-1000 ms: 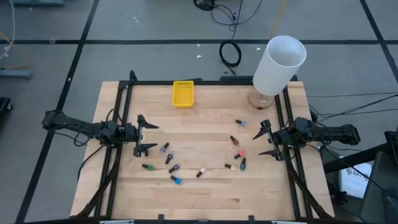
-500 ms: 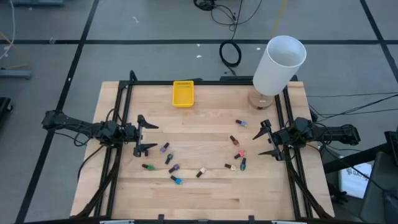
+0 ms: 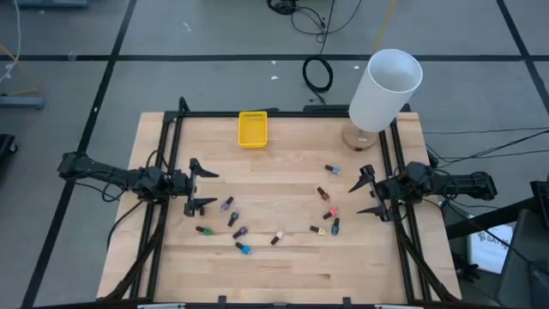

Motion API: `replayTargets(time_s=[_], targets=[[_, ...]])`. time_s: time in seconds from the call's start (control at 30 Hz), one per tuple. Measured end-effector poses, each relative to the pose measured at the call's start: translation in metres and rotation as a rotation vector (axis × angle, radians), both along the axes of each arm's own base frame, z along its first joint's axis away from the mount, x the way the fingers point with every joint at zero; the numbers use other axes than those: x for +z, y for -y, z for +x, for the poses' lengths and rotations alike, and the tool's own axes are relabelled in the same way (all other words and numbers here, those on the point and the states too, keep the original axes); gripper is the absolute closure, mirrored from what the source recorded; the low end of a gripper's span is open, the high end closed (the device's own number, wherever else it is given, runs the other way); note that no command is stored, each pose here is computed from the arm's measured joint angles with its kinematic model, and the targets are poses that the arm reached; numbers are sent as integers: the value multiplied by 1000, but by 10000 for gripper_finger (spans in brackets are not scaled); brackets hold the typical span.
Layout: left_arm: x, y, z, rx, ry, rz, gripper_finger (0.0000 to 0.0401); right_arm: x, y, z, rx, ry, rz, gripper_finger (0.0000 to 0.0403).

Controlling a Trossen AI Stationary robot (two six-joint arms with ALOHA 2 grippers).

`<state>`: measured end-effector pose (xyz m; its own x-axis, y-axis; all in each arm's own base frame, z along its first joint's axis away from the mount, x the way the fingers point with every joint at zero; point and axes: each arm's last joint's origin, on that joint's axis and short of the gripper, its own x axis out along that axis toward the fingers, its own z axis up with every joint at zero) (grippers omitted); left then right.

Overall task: Pick & Place Nail Polish
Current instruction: Put the light blue nail polish bottle into the yellow bin

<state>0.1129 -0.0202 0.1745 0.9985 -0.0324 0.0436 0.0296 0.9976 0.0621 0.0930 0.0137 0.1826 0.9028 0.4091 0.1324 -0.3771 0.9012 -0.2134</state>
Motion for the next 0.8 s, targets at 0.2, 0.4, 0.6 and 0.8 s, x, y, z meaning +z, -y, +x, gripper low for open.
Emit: replayTargets(time_s=[0.2,0.4,0.6,0.8], targets=[[0,0,0,0,0,0,45,3,0,0,21,-25,129,94],[0,0,0,0,0,0,45,12,0,-3,68,-10,317,94],[0,0,0,0,0,0,45,14,0,-3,103,-51,451,94],[0,0,0,0,0,0,45,17,4,-3,-35,19,450,94]])
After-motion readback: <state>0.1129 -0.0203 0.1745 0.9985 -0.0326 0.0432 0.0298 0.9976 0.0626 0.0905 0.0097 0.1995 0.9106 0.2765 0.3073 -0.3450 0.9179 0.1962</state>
